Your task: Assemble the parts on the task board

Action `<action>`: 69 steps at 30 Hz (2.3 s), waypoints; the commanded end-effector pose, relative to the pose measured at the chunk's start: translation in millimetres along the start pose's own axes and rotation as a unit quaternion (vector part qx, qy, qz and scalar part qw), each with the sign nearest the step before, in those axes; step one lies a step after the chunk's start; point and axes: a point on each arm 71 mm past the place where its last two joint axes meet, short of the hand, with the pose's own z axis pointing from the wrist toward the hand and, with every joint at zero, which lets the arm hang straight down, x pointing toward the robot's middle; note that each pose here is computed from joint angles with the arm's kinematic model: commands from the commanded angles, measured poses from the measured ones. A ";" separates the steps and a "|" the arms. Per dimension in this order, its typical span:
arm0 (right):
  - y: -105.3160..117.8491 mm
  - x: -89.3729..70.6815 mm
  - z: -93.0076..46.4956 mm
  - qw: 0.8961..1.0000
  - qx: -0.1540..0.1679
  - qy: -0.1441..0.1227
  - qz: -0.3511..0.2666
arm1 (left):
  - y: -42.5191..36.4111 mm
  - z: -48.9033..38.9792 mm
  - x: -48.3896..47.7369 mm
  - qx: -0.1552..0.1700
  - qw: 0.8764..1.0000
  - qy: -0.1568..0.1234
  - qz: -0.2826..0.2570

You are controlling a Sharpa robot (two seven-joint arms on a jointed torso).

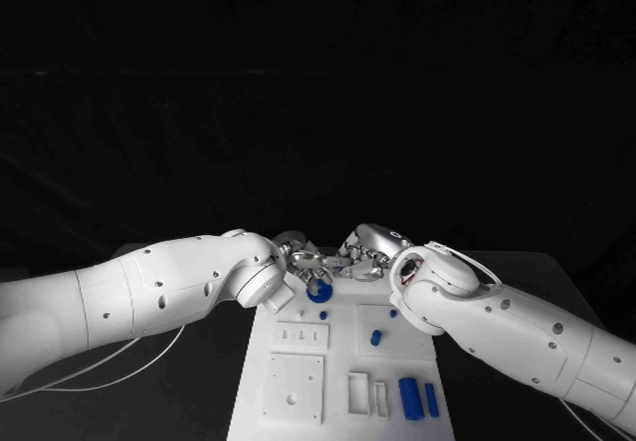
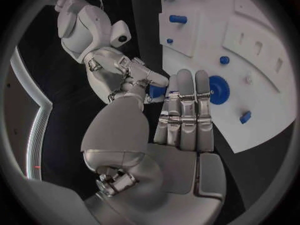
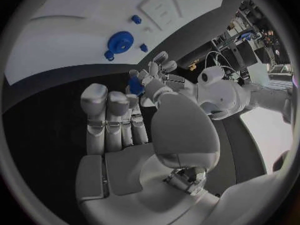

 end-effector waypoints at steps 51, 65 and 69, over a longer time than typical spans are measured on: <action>-0.1 9.6 -1.1 1.000 -0.002 0.018 -0.012 | -0.8 -0.5 1.6 -0.004 1.000 -0.001 -0.005; -17.1 5.4 -17.8 1.000 -0.011 -0.006 0.004 | 3.9 -0.9 -3.3 -0.011 1.000 -0.008 -0.008; -27.8 3.4 -26.9 1.000 -0.004 -0.010 0.003 | 6.3 -1.5 -5.0 -0.014 1.000 -0.009 -0.005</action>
